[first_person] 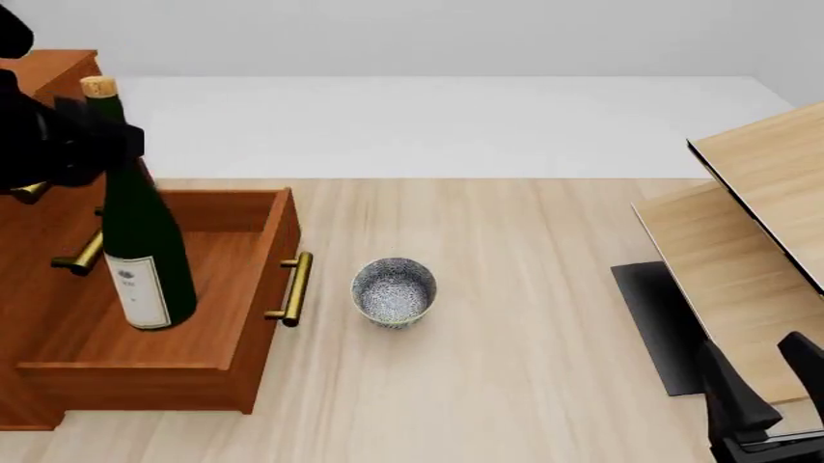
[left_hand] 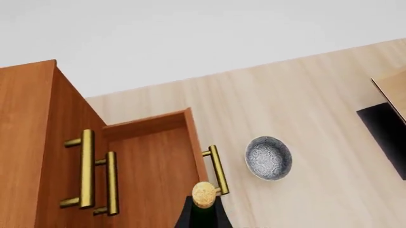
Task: Put the wine bottle in the bottom drawer of the cabinet.
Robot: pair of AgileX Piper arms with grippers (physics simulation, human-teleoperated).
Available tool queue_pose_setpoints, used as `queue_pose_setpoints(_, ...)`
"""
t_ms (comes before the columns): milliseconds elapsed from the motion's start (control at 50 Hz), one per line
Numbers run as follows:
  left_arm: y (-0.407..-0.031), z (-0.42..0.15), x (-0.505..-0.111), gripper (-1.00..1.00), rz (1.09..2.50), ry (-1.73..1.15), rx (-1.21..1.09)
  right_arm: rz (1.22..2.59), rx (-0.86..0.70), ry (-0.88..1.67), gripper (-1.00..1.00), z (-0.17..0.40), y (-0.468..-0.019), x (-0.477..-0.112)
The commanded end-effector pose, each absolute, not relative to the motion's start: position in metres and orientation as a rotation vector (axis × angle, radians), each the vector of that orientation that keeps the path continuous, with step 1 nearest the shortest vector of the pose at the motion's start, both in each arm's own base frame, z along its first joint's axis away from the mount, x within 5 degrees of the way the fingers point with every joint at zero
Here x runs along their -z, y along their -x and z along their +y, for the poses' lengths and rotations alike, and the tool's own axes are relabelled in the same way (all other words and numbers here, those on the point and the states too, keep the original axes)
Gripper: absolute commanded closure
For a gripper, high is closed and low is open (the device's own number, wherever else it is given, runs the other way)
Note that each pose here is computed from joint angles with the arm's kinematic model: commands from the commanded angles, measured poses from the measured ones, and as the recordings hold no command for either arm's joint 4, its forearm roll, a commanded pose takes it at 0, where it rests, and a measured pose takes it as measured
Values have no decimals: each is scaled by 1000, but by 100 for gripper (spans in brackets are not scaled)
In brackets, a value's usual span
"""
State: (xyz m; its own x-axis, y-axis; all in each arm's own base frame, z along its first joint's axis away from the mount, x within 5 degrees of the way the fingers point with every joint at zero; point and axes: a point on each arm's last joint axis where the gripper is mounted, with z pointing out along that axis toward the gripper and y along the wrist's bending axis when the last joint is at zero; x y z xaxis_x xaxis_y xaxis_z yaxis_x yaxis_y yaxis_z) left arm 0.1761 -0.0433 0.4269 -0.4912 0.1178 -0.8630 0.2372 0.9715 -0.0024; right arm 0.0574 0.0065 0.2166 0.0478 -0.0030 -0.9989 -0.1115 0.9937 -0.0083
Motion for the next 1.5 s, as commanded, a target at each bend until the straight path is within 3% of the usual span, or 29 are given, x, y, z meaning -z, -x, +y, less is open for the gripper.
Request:
queue_pose_setpoints(20, -172, -36, -419, 100, 2083, -220, 124, 1520, -81, 92, -100, 6, -57, -217)
queue_pose_setpoints(1000, -186, -35, -368, 100, 2159, -187, 112, 1520, -80, 90, -100, 6, -57, -216)
queue_pose_setpoints(1500, -198, -33, -365, 100, 2151, -172, 98, 1519, -78, 84, -100, 6, -57, -216)
